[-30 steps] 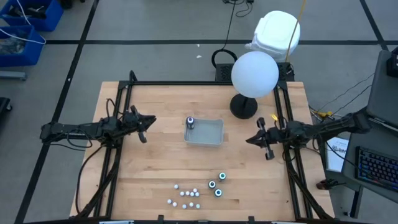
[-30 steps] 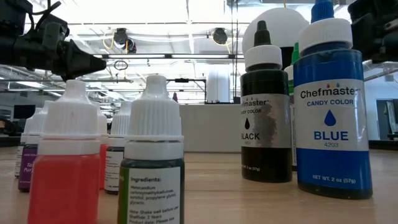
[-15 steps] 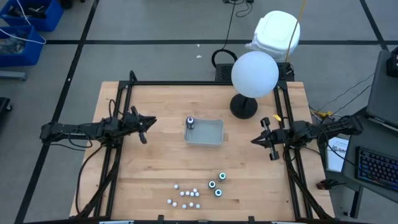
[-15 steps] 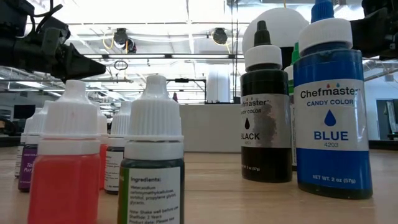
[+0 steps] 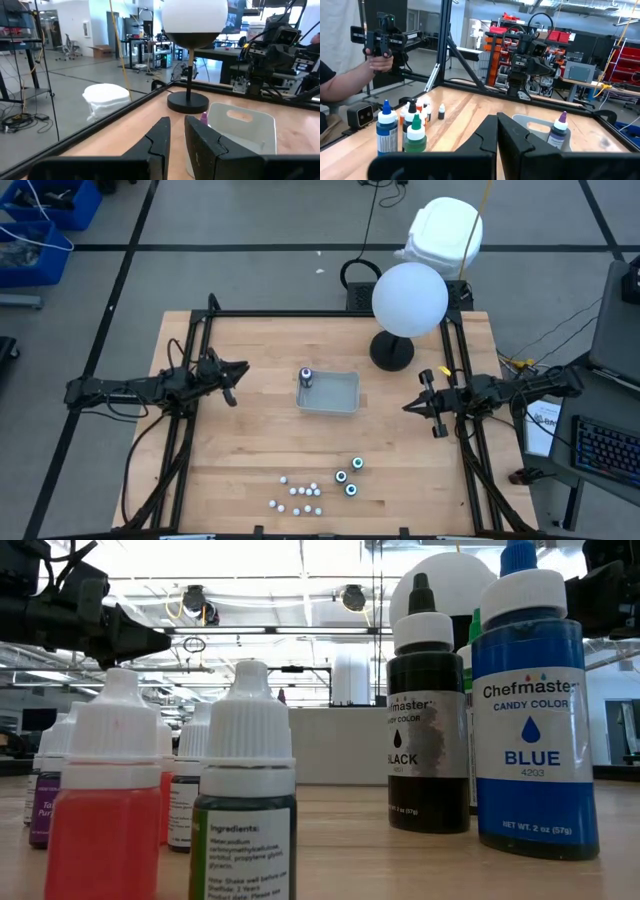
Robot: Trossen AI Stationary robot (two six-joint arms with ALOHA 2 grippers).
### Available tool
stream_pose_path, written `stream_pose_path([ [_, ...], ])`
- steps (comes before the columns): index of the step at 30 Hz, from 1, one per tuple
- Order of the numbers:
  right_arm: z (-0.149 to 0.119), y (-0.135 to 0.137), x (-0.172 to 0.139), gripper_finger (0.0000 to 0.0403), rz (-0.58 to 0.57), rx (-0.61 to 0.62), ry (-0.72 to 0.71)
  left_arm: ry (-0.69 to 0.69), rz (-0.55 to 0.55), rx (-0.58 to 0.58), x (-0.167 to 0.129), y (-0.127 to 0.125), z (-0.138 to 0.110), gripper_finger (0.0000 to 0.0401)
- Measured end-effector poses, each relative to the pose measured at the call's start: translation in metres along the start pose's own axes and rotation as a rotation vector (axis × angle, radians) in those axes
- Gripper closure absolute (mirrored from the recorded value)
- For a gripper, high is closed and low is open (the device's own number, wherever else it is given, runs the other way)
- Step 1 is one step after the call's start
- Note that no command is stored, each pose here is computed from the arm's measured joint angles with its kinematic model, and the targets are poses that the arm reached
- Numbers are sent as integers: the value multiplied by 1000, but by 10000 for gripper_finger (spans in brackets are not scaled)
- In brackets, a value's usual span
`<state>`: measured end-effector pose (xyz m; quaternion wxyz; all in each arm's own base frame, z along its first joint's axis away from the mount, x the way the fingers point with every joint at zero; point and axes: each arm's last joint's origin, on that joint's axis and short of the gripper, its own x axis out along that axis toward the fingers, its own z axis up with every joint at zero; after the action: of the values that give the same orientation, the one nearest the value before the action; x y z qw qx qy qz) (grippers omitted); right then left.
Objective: Pick & Place food coloring
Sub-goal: Put the large black food coloring bottle into the gray bin
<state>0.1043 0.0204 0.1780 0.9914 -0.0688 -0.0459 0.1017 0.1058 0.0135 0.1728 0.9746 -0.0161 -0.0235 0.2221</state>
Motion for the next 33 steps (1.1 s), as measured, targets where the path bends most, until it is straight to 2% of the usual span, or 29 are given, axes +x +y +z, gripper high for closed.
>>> stream_pose_path([
  [10,-4,1,3,403,6,26,46,-13,0,-4,0,0,1,339],
  [15,-6,1,4,403,11,24,59,10,-3,61,0,0,-1,339],
  [17,-6,1,4,403,11,24,60,15,-63,31,0,-2,-1,339],
  [20,-2,0,5,403,3,28,27,-64,-237,-8,-1,-7,7,339],
  [22,0,0,5,403,0,27,-2,-108,-309,-24,-1,-11,11,339],
  [27,4,-1,5,403,-6,18,-44,-132,-344,-58,5,-20,14,339],
  [33,7,-1,5,403,-11,-11,-67,-52,-387,-34,26,-43,26,339],
])
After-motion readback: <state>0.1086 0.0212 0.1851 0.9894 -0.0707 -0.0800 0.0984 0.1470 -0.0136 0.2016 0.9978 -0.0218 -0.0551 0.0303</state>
